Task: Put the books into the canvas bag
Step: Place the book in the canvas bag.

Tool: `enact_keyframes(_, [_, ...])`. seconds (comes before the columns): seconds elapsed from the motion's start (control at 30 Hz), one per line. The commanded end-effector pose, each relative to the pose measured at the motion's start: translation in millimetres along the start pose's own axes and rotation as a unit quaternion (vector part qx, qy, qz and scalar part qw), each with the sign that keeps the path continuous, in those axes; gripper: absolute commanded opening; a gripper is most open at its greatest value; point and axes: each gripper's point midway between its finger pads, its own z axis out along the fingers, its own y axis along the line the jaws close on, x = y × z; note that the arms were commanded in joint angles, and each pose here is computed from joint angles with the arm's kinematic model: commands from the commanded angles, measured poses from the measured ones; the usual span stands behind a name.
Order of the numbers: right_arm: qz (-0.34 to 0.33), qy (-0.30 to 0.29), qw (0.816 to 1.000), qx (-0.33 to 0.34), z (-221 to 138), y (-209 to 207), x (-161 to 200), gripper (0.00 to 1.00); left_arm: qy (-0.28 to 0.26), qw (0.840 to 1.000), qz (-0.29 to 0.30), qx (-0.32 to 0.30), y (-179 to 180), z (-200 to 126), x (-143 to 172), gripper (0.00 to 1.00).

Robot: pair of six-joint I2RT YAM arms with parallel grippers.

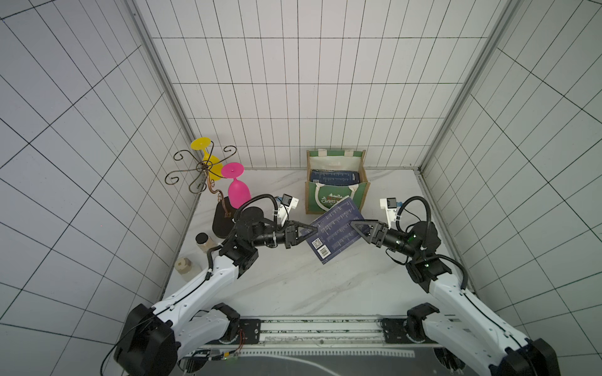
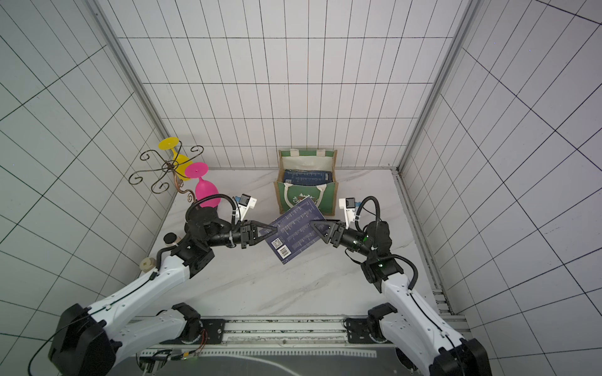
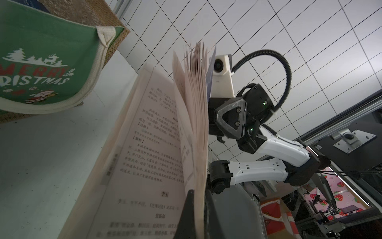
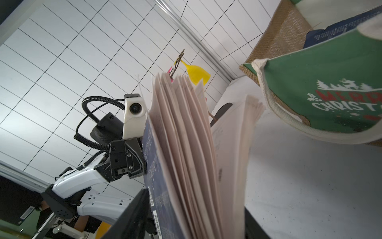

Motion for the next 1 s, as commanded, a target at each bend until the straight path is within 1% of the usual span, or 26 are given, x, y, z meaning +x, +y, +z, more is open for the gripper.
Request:
enact_keyframes(0.0, [-0.051,0.084,0.991,-0.096,-2,54,1,0.57,0.033,0.999,0.023,0.007,-6,-6,11,0.0])
enact_keyframes(0.03, [-0.052,0.095,0.989,-0.1,-2,54,3,0.54,0.033,0.999,0.024,0.005,-5,-6,11,0.0])
enact_keyframes(0.07, [-0.048,0.104,0.988,-0.103,-1,53,5,0.5,0.033,0.999,0.023,0.004,-4,-6,12,0.0])
enact_keyframes(0.1, [-0.043,0.113,0.987,-0.101,0,51,7,0.43,0.034,0.999,0.023,0.004,-4,-6,12,0.0])
enact_keyframes(0.2, [-0.039,0.12,0.988,-0.088,2,45,8,0.16,0.034,0.999,0.022,0.003,-3,-5,11,0.0])
enact_keyframes(0.23, [-0.039,0.12,0.988,-0.084,3,45,6,0.06,0.034,0.999,0.022,0.003,-3,-5,10,0.07])
enact_keyframes(0.27, [-0.041,0.118,0.989,-0.079,3,44,4,0.0,0.034,0.999,0.021,0.001,-2,-6,10,0.22])
enact_keyframes(0.3, [-0.044,0.112,0.99,-0.073,4,44,-1,0.0,0.035,0.999,0.021,-0.002,-2,-6,9,0.42])
enact_keyframes(0.33, [-0.047,0.102,0.992,-0.064,4,44,-10,0.0,0.033,0.999,0.02,-0.01,0,-8,8,0.56])
enact_keyframes(0.4, [-0.054,0.077,0.995,-0.045,4,42,-31,0.0,0.026,0.999,0.02,-0.039,8,-15,6,0.69])
enact_keyframes(0.47, [-0.061,0.049,0.997,-0.027,3,39,-58,0.0,0.014,0.997,0.024,-0.072,18,-27,3,0.77])
enact_keyframes(0.6, [-0.074,-0.021,0.997,0.018,3,30,-128,0.0,-0.016,0.99,0.024,-0.138,39,-54,3,0.79])
enact_keyframes(0.63, [-0.079,-0.041,0.996,0.031,3,28,-147,0.0,-0.02,0.988,0.027,-0.15,42,-59,5,0.83])
enact_keyframes(0.73, [-0.087,-0.089,0.99,0.063,8,15,-196,0.0,-0.006,0.983,0.038,-0.178,46,-68,16,0.83])
enact_keyframes(0.8, [-0.086,-0.111,0.986,0.086,13,-1,-222,0.0,0.001,0.98,0.039,-0.193,49,-72,21,0.84])
enact_keyframes(0.9, [-0.066,-0.127,0.983,0.112,24,-34,-253,0.0,-0.007,0.98,0.05,-0.195,44,-74,20,0.84])
enact_keyframes(0.93, [-0.058,-0.13,0.982,0.126,27,-47,-260,0.0,-0.01,0.979,0.053,-0.196,44,-75,19,0.91])
enact_keyframes(0.97, [-0.056,-0.133,0.979,0.142,31,-61,-267,0.0,-0.012,0.978,0.057,-0.2,44,-76,19,0.93])
